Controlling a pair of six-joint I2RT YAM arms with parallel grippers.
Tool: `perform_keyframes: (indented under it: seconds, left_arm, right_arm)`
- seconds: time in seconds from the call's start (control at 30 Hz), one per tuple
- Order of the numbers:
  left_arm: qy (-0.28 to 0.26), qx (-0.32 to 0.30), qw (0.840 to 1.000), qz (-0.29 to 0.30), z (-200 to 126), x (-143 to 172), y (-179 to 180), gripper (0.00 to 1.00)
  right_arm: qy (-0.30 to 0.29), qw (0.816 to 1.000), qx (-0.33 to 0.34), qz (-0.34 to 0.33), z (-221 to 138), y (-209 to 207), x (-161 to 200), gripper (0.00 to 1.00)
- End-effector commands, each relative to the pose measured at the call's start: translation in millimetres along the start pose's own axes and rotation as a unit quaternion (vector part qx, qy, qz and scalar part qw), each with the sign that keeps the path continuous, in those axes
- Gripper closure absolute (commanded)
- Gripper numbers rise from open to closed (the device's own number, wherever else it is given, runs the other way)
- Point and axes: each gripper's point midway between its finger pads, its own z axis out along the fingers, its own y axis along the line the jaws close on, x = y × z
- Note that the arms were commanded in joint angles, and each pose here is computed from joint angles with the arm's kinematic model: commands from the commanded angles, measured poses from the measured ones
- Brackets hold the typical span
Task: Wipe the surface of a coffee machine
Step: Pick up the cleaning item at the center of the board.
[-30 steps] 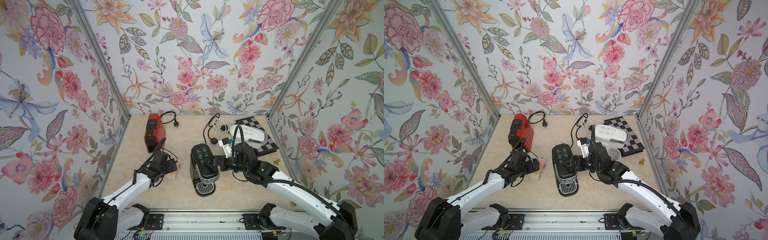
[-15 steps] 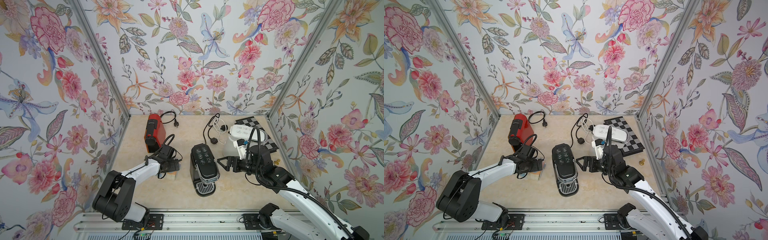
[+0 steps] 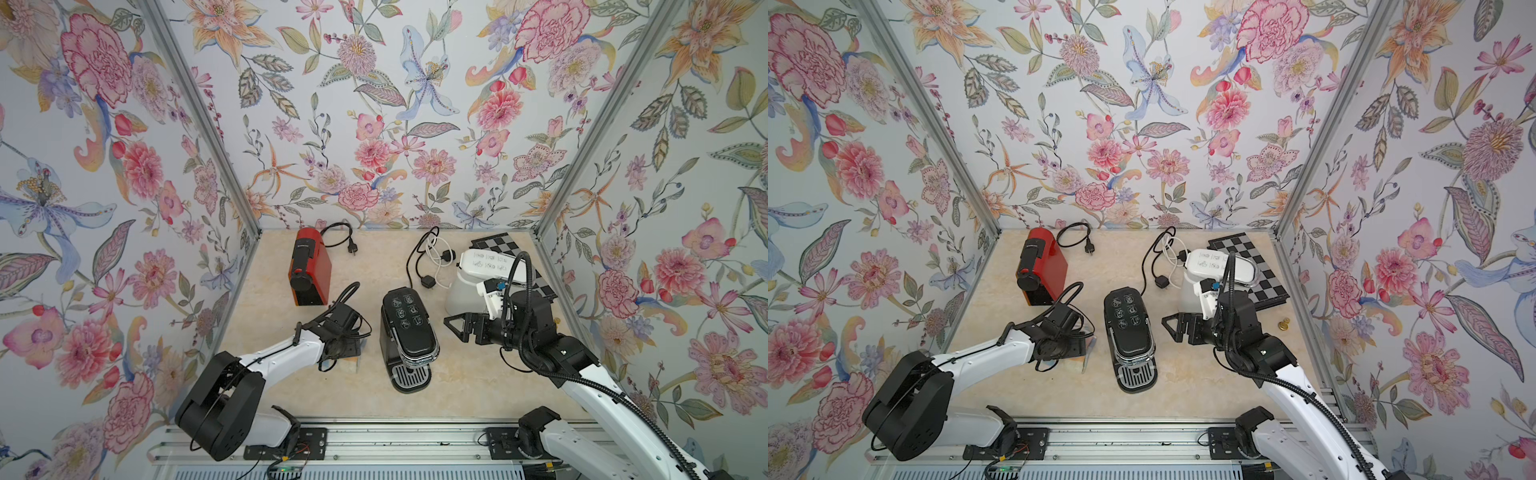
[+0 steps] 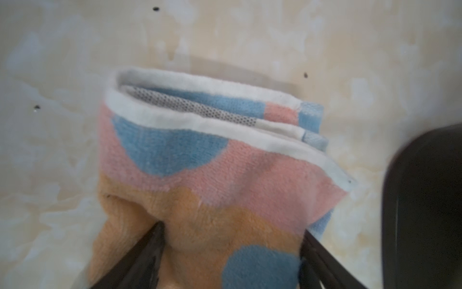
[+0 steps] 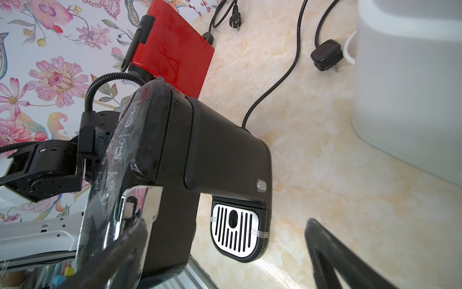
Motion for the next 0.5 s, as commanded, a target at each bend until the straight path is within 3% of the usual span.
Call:
perform_keyframes:
  seconds: [0.0,0.07,0.13,0.3,0.37,0.47]
  left_arm:
    - [0.072,-0.006,0.997,-0.029,18,50,3,0.35]
    - [0.069,-0.011,0.997,-0.028,19,53,2,0.56]
    - [0.059,-0.013,0.997,-0.041,16,53,5,0.98]
    - [-0.008,-0.014,0.999,-0.046,-10,22,6,1.0]
    - [-0.062,0.031,0.997,-0.027,-34,-7,-13,1.0]
    - [-0.161,0.127,0.979,-0.001,-87,-49,-44,1.0]
  right_arm:
    - [0.002,1.0,-0.015,-0.016,-6,9,-3,0.0]
    - [0.003,1.0,-0.018,-0.017,-7,10,-3,0.0]
    - [0.005,1.0,-0.019,-0.017,-8,10,-2,0.0]
    - [0.011,0.999,-0.024,-0.021,-6,13,-2,0.0]
    - [0.016,0.999,-0.026,-0.025,-3,15,-4,0.0]
    - [0.02,0.999,-0.029,-0.035,1,19,-10,0.0]
